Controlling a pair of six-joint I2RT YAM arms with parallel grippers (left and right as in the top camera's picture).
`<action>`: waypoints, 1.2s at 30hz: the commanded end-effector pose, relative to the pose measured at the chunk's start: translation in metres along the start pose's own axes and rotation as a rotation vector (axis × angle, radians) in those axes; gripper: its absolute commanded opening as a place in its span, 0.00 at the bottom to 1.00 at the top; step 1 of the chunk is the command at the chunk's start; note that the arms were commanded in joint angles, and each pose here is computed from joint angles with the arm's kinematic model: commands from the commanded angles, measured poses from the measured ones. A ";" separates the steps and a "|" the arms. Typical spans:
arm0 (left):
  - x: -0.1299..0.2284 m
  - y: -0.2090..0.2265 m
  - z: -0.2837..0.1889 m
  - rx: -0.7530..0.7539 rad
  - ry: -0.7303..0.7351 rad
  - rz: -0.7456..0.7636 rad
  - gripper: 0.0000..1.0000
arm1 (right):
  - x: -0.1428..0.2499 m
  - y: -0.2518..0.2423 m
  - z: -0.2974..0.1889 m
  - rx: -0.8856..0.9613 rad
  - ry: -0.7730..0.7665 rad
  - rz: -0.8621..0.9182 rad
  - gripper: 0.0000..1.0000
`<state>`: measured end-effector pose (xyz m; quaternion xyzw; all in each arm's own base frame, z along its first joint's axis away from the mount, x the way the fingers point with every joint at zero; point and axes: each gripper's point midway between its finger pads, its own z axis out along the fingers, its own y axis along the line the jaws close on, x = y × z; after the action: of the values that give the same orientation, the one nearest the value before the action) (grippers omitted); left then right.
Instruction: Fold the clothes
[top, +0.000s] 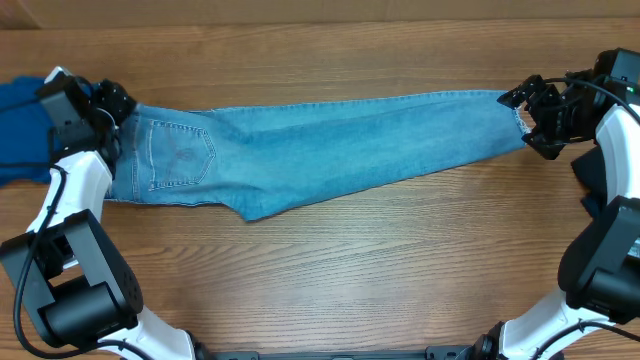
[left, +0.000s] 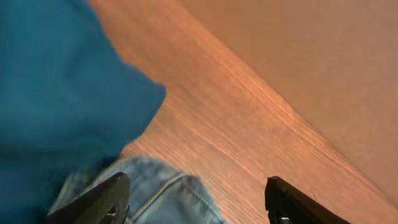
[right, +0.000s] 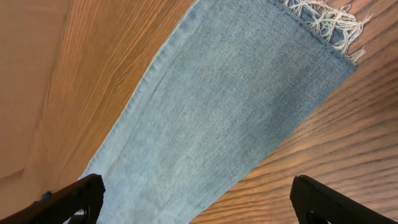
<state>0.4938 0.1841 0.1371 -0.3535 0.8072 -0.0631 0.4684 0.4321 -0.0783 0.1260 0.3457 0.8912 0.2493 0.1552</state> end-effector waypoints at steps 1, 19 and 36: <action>-0.051 -0.031 -0.018 0.041 -0.064 0.173 0.72 | -0.003 0.013 -0.014 -0.026 -0.029 -0.032 1.00; 0.121 -0.158 -0.098 0.398 0.576 0.690 0.32 | 0.023 0.060 0.017 0.039 -0.038 -0.572 0.66; 0.156 -0.172 -0.097 0.331 0.617 0.723 0.44 | 0.116 0.111 0.117 0.036 0.141 -0.738 1.00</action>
<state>0.4549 -0.0657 0.1639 0.0822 0.9537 -0.1257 0.2607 0.4462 0.1242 0.0703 -0.0700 0.9642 0.2127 0.1421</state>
